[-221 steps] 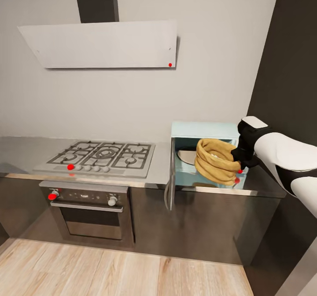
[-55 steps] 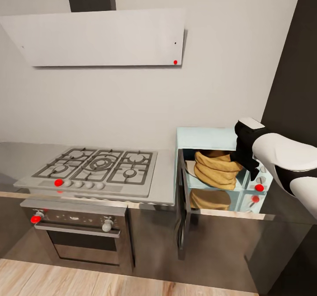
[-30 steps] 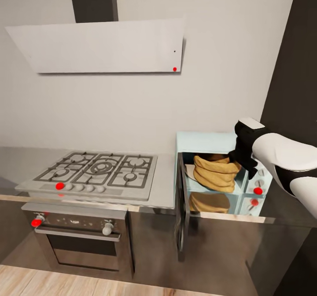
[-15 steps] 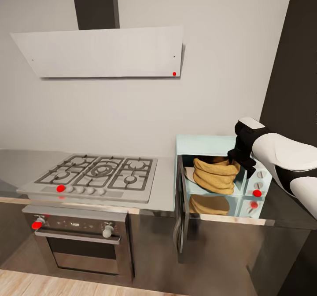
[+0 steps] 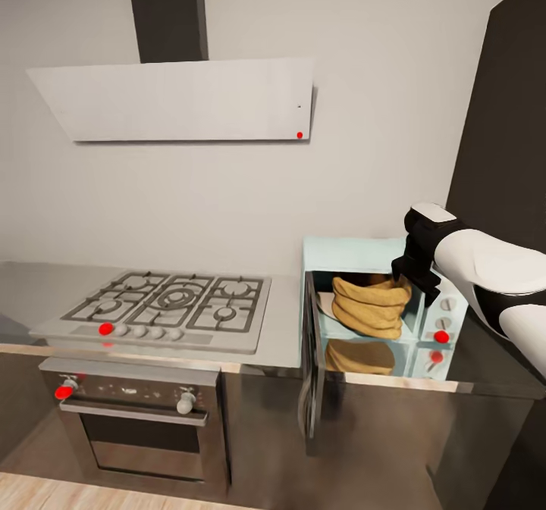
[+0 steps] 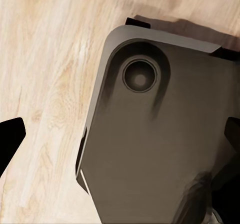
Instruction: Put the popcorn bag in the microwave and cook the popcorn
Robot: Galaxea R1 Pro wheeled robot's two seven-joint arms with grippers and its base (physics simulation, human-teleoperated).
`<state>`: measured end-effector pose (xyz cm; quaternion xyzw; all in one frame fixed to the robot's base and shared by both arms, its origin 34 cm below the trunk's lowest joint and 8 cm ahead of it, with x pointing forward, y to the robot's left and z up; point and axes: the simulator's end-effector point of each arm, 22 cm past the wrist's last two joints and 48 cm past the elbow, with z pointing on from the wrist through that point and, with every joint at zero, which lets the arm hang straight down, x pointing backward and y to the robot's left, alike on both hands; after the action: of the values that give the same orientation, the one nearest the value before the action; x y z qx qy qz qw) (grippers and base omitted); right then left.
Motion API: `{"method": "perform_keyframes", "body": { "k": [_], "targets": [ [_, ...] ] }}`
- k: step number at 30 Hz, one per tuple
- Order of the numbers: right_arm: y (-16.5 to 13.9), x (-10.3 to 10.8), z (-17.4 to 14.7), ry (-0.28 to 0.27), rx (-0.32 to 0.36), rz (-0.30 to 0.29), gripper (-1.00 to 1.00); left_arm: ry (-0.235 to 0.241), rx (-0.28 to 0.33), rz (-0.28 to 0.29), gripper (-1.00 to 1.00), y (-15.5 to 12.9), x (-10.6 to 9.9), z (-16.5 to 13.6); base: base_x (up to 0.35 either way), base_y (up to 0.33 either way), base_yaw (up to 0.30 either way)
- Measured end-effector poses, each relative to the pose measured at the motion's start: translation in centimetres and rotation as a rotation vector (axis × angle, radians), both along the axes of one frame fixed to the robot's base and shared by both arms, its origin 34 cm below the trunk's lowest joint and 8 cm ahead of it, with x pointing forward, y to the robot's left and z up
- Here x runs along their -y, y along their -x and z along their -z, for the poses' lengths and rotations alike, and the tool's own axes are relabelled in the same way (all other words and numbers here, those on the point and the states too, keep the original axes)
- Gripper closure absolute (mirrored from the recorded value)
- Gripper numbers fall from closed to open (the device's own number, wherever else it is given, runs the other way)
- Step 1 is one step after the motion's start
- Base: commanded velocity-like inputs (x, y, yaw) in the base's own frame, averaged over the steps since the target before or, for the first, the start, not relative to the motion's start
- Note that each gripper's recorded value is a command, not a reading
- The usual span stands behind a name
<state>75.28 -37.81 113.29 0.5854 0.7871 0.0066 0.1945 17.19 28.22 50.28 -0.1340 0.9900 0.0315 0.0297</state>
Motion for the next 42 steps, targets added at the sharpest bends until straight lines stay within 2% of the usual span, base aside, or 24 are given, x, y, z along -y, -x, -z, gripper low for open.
{"method": "perform_keyframes", "body": {
  "k": [14, 16, 18, 19, 21, 22, 24, 25, 28, 29, 32, 36, 39, 42],
  "targets": [
    [0.4, -0.2, -1.4, -0.002, 0.026, -0.008, -1.00, 0.000, 0.022, 0.000, -1.00, -0.9, 0.0, -0.1, -0.286, 0.011, 0.000],
    [-0.7, -0.8, -1.8, -0.011, 0.075, -0.039, -1.00, 0.000, 0.023, 0.000, -1.00, -0.9, 0.0, -0.1, -0.327, 0.120, 0.000],
    [-2.6, -2.2, -2.5, -0.020, 0.151, -0.137, -1.00, 0.000, 0.023, 0.000, -1.00, -1.0, 0.0, -0.1, -0.303, 0.147, 0.000],
    [-2.9, -2.8, -2.2, -0.006, 0.155, -0.188, -1.00, 0.000, 0.024, 0.000, -1.00, -1.0, 0.0, -0.1, -0.237, 0.143, 0.000],
    [-3.0, -3.1, -1.4, 0.048, 0.135, -0.249, -1.00, 0.001, 0.024, 0.000, -1.00, -1.0, 0.1, -0.1, -0.112, 0.089, 0.000],
    [-3.1, -2.3, 0.4, 0.159, 0.107, -0.310, -1.00, 0.001, 0.025, 0.000, -1.00, -1.0, 0.1, -0.1, -0.052, 0.044, 0.000],
    [-3.8, -1.5, 2.0, 0.251, 0.109, -0.372, -1.00, 0.000, 0.025, 0.000, -1.00, -1.0, 0.0, -0.1, -0.025, 0.021, 0.000],
    [-4.8, -1.3, 3.3, 0.318, 0.135, -0.448, -1.00, 0.000, 0.025, 0.000, -1.00, -1.0, 0.0, -0.1, -0.011, 0.009, 0.000],
    [-6.5, -2.3, 6.6, 0.417, 0.202, -0.632, -1.00, 0.001, 0.025, 0.001, -1.00, -1.0, 0.1, -0.1, -0.005, 0.004, 0.000],
    [-7.4, -2.3, 8.1, 0.482, 0.256, -0.677, -1.00, 0.001, 0.025, 0.001, -1.00, -1.0, 0.1, -0.1, -0.001, 0.001, 0.000],
    [-8.3, -1.7, 10.3, 0.597, 0.359, -0.682, -1.00, 0.001, 0.025, 0.001, -1.00, -1.0, 0.1, -0.1, 0.000, 0.000, 0.000],
    [-8.1, -1.6, 12.8, 0.655, 0.442, -0.669, -1.00, 0.001, 0.025, 0.000, -1.00, -1.0, 0.1, -0.1, 0.000, 0.000, 0.000],
    [-7.2, 0.3, 14.0, 0.658, 0.400, -0.648, -1.00, 0.016, 0.024, -0.002, -1.00, -0.9, 1.3, -0.1, 0.000, 0.000, 0.000],
    [-6.9, 1.9, 14.0, 0.667, 0.385, -0.628, -1.00, 0.015, 0.025, -0.001, -1.00, -1.0, 1.2, -0.1, 0.000, 0.000, 0.000]
  ]
}}
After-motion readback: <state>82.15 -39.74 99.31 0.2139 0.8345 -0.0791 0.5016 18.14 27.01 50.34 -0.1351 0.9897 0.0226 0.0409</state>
